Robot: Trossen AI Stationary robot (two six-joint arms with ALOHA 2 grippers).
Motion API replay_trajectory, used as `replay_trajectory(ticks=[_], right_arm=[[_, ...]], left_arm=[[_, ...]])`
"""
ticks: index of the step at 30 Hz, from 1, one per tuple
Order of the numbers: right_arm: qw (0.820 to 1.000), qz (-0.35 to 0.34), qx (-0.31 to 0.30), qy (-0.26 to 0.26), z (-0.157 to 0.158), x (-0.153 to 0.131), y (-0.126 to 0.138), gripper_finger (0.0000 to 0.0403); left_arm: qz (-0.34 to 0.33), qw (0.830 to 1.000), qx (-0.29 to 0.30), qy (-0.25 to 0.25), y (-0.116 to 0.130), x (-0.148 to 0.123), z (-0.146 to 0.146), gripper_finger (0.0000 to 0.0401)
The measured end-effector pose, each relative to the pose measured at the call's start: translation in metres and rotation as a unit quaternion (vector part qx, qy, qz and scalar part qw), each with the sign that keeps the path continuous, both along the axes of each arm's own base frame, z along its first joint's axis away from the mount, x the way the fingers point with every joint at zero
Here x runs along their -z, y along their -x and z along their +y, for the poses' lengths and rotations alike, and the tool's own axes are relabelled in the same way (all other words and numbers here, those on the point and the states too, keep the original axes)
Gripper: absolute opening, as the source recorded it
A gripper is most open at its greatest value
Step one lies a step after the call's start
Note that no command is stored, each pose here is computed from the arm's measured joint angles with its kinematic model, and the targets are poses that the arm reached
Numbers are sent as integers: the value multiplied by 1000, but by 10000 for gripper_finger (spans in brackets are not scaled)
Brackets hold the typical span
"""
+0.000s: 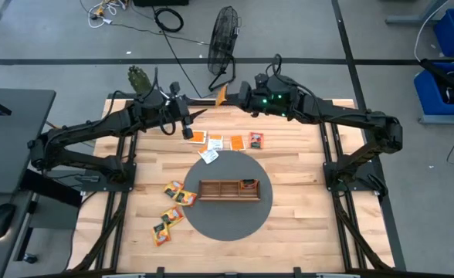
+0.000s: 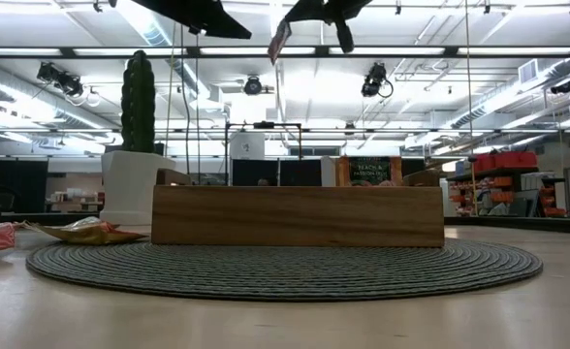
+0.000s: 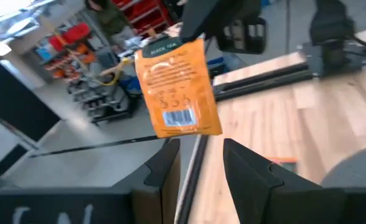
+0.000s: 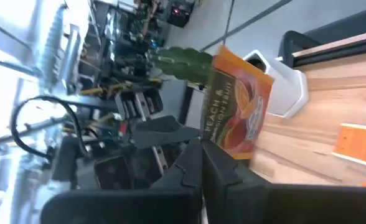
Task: Pick & Place Tea
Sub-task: Put the red tea bag into the right section of the wooden organizer
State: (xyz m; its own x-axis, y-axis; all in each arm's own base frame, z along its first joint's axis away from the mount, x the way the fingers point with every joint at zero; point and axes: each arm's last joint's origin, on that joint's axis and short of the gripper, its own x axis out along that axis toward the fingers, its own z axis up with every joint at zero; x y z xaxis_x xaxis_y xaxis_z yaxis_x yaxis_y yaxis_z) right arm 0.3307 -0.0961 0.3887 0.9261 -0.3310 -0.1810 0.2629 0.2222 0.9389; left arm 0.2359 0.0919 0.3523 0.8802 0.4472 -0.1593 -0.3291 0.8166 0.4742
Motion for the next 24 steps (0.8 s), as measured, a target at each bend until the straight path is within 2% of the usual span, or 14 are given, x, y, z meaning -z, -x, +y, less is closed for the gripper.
replay_trajectory(ticks=[6, 14, 16, 20, 24], right_arm=[[999, -24, 28, -20, -1, -3, 0, 0], [996, -54, 53, -44, -3, -2, -6, 0], [996, -57, 53, -49, -2, -1, -8, 0], [995, -66, 52, -52, 1, 1, -12, 0], [995, -71, 50, -54, 4, 1, -15, 0]], left_arm=[[-22, 999, -26, 9, 1, -3, 1, 180], [-57, 998, -11, 13, -11, -4, -2, 256], [-50, 999, -11, 15, -18, 1, -3, 262], [-35, 998, -50, 15, -26, 10, 2, 262], [-37, 998, -54, 9, -28, 11, 3, 260]])
